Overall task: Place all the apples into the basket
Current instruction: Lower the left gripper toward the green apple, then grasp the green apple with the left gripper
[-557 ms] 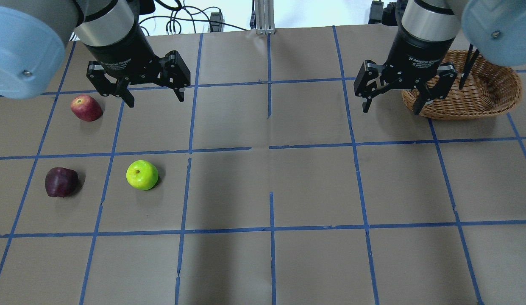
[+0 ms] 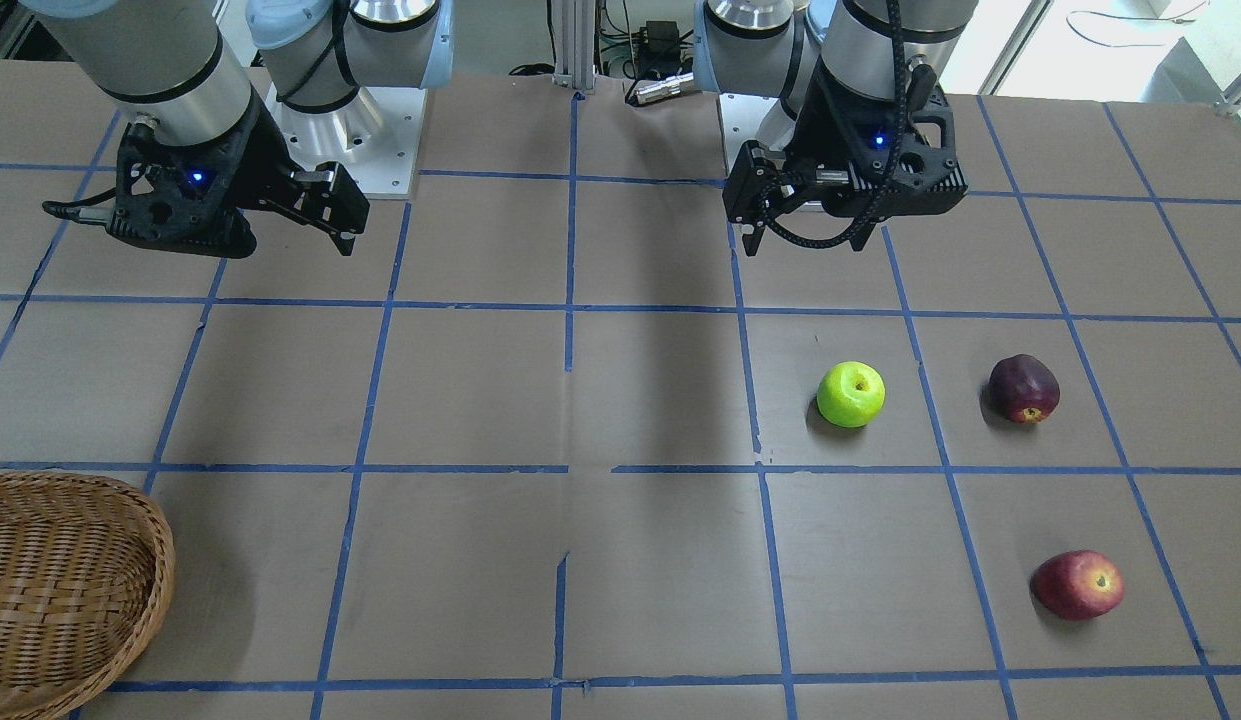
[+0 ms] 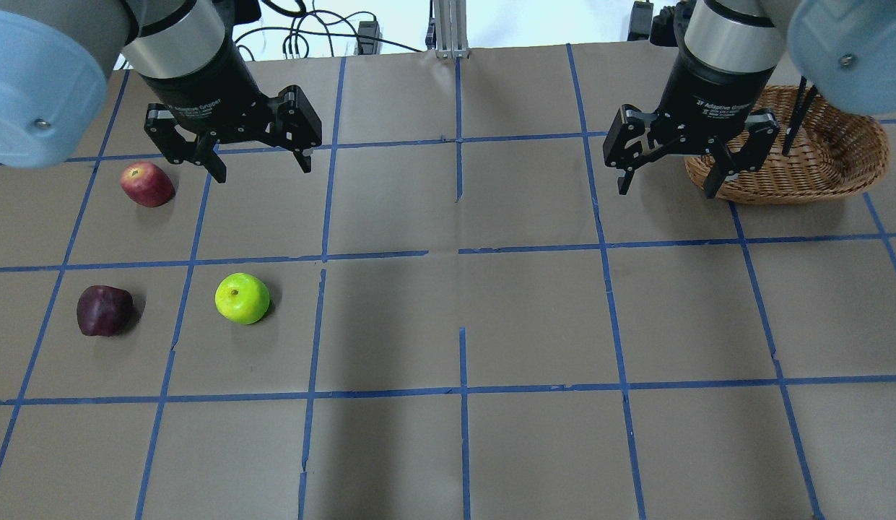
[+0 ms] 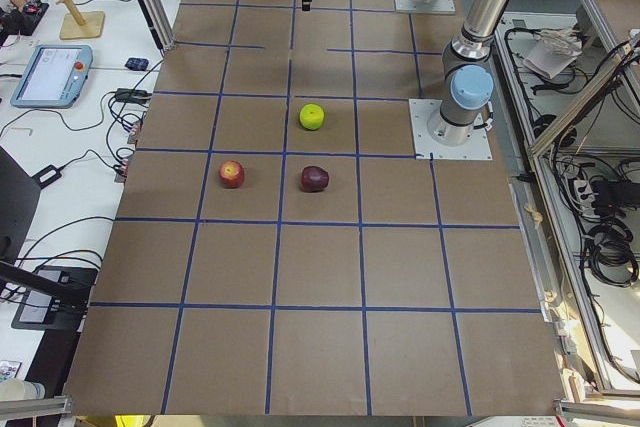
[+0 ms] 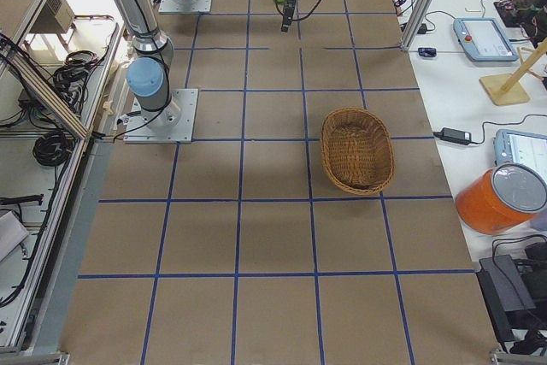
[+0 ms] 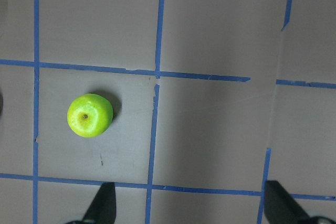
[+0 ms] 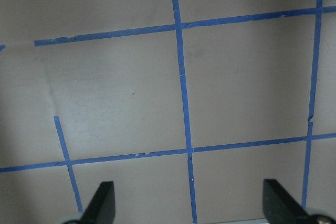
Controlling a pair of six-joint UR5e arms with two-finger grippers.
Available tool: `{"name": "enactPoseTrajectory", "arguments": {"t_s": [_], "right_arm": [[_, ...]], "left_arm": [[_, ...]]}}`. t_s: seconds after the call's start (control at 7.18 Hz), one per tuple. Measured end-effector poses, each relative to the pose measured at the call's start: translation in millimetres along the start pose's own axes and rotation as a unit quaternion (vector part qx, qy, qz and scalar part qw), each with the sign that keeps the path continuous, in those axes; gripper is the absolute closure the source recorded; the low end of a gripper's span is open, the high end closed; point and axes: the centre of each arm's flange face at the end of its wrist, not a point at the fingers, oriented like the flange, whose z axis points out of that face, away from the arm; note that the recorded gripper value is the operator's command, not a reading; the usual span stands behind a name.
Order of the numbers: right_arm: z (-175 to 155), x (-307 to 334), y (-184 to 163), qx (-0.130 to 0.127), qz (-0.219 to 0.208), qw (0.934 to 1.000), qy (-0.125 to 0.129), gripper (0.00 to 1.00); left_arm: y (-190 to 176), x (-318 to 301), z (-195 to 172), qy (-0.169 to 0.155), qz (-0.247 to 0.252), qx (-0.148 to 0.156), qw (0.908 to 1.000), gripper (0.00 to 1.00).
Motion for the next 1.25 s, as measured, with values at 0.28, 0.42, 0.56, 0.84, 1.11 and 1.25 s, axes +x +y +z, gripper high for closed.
{"name": "enactPoseTrajectory", "arguments": {"t_s": [0.28,0.42,0.56,0.84,1.11,1.25], "right_arm": [[0.1,0.2,0.9,-0.002,0.0,1.0,0.001,0.0],[0.1,0.2,1.1,-0.002,0.0,1.0,0.001,0.0],[0.3,0.3,1.3,-0.003,0.0,1.0,0.001,0.0],[1.0,0.3,1.0,-0.004,-0.001,1.0,0.002,0.0],[0.9,0.3,0.7,-0.003,-0.001,1.0,0.001,0.0],[0.8,0.3,0.5,-0.003,-0.002,1.0,0.001,0.0]], "left_arm": [[0.8,-9.0,14.4,-0.001,0.02,-0.013,0.9997,0.0],[-5.4,-28.8,41.9,0.0,0.022,-0.025,0.9995,0.0],[-15.9,-65.0,84.0,0.001,0.02,-0.032,0.9993,0.0],[-17.7,-136.2,169.8,0.005,0.008,-0.046,0.9989,0.0],[-2.3,-158.3,244.8,0.009,0.009,-0.062,0.998,0.0],[2.6,-160.0,270.8,0.01,0.008,-0.07,0.9975,0.0]]}}
